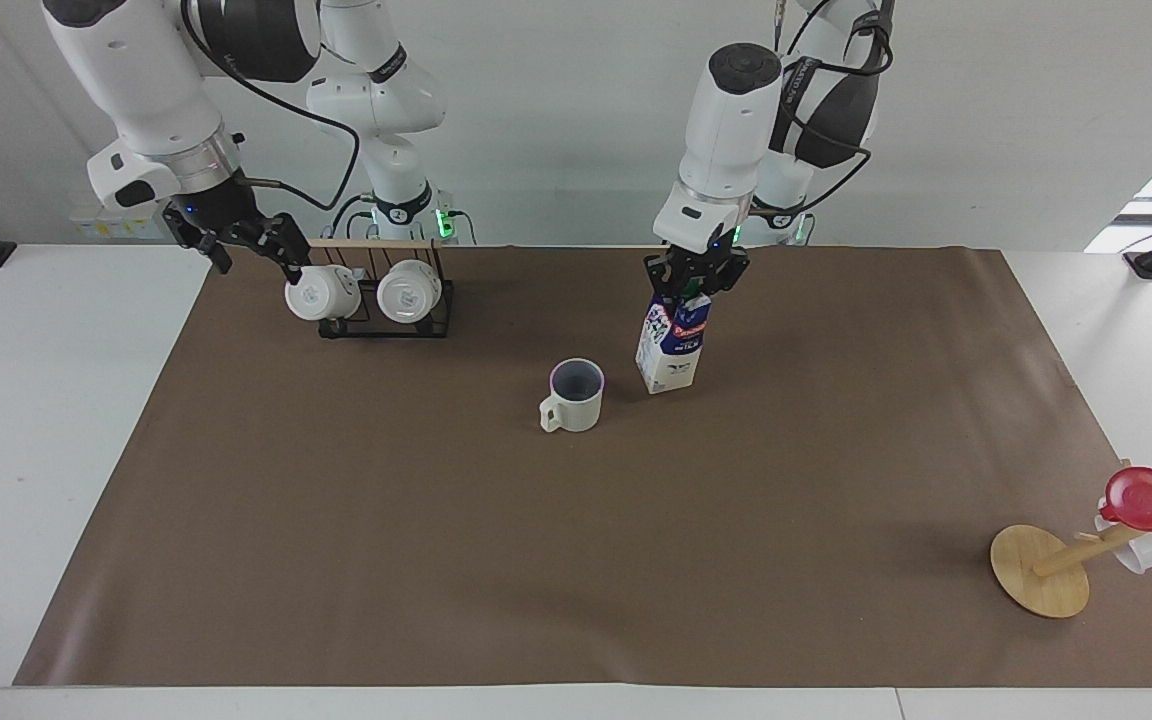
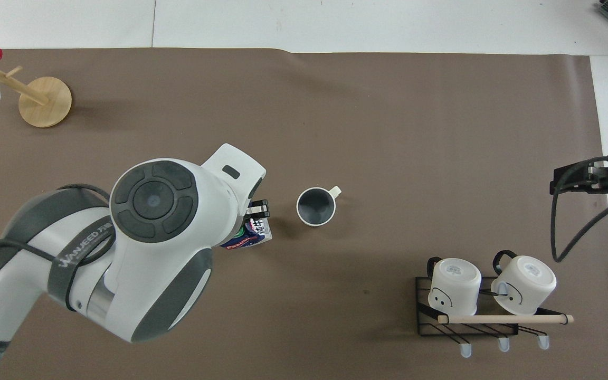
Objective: Place cup and milk on table
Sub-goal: 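Carry the milk carton with the left gripper beside the mug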
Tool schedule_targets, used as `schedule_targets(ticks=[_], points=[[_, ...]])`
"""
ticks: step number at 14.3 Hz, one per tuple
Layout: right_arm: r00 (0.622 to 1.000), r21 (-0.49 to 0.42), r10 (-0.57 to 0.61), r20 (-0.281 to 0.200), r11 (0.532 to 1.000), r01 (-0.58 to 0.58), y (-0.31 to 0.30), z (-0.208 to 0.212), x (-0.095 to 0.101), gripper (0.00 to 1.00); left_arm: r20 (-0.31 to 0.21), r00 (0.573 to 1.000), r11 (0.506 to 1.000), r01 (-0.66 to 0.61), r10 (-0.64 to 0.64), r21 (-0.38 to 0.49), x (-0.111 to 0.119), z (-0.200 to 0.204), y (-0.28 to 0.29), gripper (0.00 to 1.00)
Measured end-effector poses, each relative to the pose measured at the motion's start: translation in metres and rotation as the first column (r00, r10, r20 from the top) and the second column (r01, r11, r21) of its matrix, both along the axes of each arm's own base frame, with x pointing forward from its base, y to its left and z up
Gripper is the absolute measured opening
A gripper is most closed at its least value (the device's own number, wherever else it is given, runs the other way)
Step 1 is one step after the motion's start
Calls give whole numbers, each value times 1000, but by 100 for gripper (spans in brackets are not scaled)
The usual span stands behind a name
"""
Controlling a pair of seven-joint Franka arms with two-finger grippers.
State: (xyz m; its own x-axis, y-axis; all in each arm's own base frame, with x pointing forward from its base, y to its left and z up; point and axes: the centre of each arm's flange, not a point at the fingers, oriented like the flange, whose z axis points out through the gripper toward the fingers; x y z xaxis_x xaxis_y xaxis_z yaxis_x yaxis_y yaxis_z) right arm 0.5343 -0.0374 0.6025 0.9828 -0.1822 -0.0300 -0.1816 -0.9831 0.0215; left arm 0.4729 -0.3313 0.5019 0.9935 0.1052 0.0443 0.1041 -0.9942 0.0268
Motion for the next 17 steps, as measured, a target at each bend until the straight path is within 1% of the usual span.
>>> schedule_targets(ticks=[2, 4, 6, 8, 10, 12, 14, 17], points=[[1000, 0, -1, 31, 1000, 1, -9, 17, -2, 100, 2, 1000, 1000, 0, 0, 2, 6, -18, -16, 41], [998, 0, -9, 60, 1000, 9, -13, 48, -8, 100, 4, 1000, 1000, -1, 1, 0, 11, -25, -21, 41], [998, 0, -14, 64, 1000, 14, -15, 68, -15, 100, 5, 1000, 1000, -4, 4, -1, 13, -27, -21, 41], [998, 2, -14, 60, 1000, 14, -15, 77, -20, 100, 11, 1000, 1000, -4, 4, -5, 15, -28, -21, 41], [997, 2, -10, 77, 1000, 10, -14, 88, -24, 100, 13, 1000, 1000, -3, 3, -4, 15, -29, -22, 41], [998, 2, 1, 69, 1000, -1, -8, 84, -25, 100, 15, 1000, 1000, 0, 0, 3, 16, -32, -22, 41], [997, 1, 12, 76, 1000, -12, -3, 75, -21, 100, 26, 1000, 1000, 11, -12, 26, 17, -35, -21, 41], [996, -1, 49, 70, 999, -49, 18, 62, -16, 100, 31, 999, 999, 15, -16, 33, 18, -37, -21, 41]])
